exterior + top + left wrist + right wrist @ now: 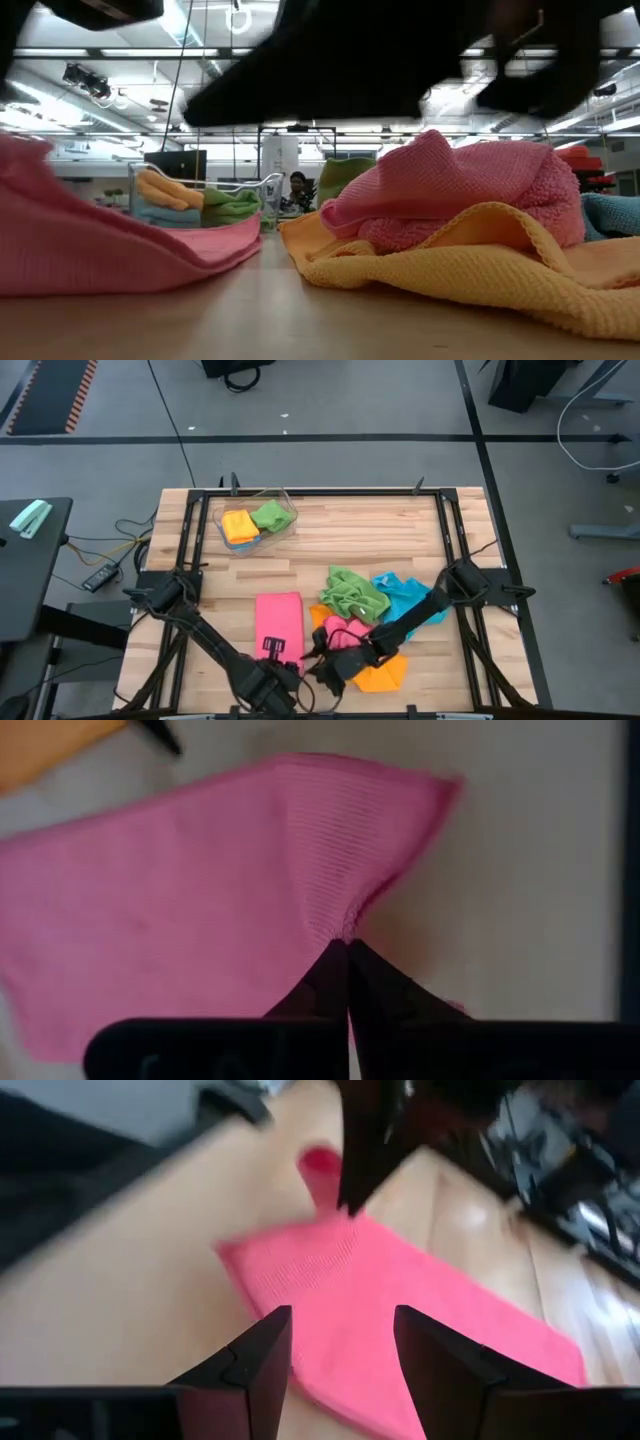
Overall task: Fold microfiber towels
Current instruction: Fold the left pink microfiber towel
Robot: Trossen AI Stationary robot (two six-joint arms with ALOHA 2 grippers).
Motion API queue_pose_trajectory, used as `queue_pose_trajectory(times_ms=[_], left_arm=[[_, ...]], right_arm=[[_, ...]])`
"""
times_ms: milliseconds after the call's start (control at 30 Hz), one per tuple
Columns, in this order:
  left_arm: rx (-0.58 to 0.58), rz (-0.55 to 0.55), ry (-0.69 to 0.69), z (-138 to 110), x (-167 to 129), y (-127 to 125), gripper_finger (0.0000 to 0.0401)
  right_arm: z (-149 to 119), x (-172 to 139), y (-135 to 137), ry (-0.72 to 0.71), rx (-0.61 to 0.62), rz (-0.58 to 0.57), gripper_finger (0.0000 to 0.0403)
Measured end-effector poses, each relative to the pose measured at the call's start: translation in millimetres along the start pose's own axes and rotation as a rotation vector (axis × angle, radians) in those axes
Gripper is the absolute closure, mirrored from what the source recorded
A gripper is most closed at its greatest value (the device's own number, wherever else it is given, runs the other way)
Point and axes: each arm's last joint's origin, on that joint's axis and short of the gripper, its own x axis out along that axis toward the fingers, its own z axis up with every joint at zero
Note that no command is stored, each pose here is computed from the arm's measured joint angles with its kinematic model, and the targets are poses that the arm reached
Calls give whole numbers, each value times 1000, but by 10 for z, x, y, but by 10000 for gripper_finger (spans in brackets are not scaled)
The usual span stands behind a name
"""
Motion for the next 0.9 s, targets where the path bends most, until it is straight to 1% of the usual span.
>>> queue_pose_trajectory(times_ms=[67,167,267,400,567,733,800,900], left_arm=[[35,31,9,12,25,60,391],[83,40,10,66,49,158,394],[92,52,33,115,80,291,397],[95,90,53,155,116,443,390],[94,124,104,122,269,586,396],[76,171,180,11,475,712,391],[69,180,184,-4,520,737,391],[79,169,153,25,552,746,394]], right_arm=[[-67,40,-91,46,17,-10,216],[-134,47,-185,112,34,-19,217],[-76,-46,-212,134,55,-10,217],[26,-227,-187,169,65,0,217],[130,-435,-38,192,60,23,217],[131,-579,165,240,4,27,217],[155,-623,221,232,-2,21,217],[165,-665,286,230,-16,1,217]])
